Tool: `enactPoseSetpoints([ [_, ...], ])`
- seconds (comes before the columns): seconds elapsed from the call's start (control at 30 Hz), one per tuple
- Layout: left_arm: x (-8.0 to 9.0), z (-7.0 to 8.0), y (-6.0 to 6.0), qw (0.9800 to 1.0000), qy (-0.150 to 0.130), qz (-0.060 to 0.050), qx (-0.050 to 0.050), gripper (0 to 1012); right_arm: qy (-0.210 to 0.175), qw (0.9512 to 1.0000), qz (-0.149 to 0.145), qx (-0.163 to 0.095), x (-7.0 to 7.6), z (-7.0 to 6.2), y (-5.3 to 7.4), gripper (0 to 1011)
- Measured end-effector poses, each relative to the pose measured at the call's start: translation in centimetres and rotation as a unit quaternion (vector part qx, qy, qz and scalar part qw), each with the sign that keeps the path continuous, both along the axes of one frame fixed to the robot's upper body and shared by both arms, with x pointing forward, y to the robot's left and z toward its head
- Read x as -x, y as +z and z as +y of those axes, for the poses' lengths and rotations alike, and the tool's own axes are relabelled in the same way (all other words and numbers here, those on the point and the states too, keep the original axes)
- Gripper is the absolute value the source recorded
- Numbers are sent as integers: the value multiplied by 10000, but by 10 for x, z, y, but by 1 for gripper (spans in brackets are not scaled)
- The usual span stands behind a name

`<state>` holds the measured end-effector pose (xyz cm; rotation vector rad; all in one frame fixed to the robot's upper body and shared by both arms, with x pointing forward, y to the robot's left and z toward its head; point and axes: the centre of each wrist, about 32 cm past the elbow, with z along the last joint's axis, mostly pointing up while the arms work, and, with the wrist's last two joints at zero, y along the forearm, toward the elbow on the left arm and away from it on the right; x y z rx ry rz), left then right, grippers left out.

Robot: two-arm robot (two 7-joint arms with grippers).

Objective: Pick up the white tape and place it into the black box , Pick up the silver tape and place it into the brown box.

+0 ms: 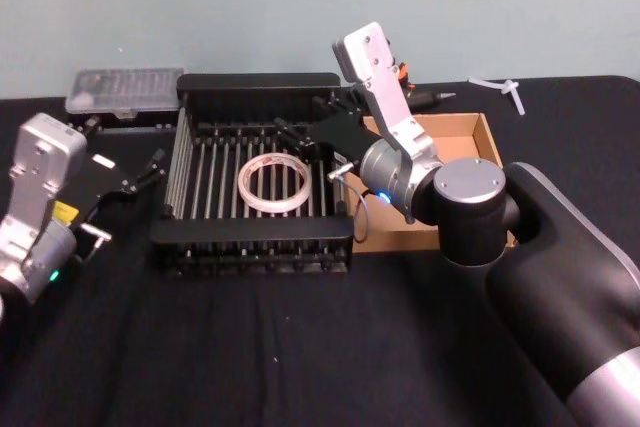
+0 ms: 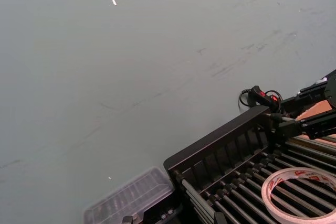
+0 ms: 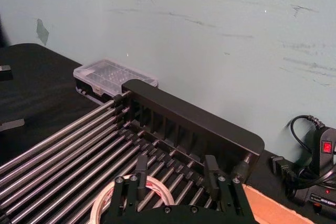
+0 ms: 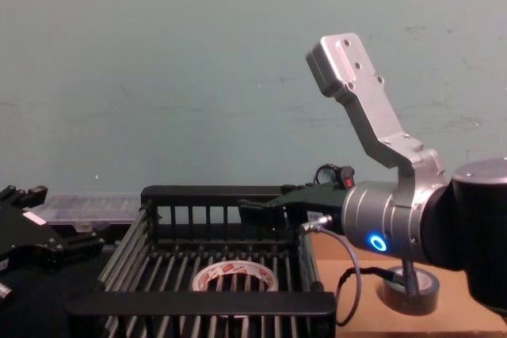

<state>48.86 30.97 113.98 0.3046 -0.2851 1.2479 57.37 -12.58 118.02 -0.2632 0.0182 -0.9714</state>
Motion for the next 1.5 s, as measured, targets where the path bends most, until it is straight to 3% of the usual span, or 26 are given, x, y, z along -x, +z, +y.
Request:
enactPoseSetpoints([
  [0.2,0,0,0,10000,1,0,1,1001,0,10000,-2,-3,0,0,0,864],
  [0.4,0,0,0,10000,0,0,0,1001,1,10000,-3,-5,0,0,0,1002],
  [0.63,0,0,0,10000,0,0,0,1001,-4,10000,-8,-18,0,-1,1,1002],
  [0.83,0,0,0,10000,1,0,1,1001,-98,9997,-125,-173,5,-9,7,1002],
  [1.2,0,0,0,10000,0,0,1,1001,-501,9959,-480,-578,21,-46,28,1002],
  [1.5,0,0,0,10000,0,0,0,1001,-761,9932,-682,-558,36,-82,29,1002],
])
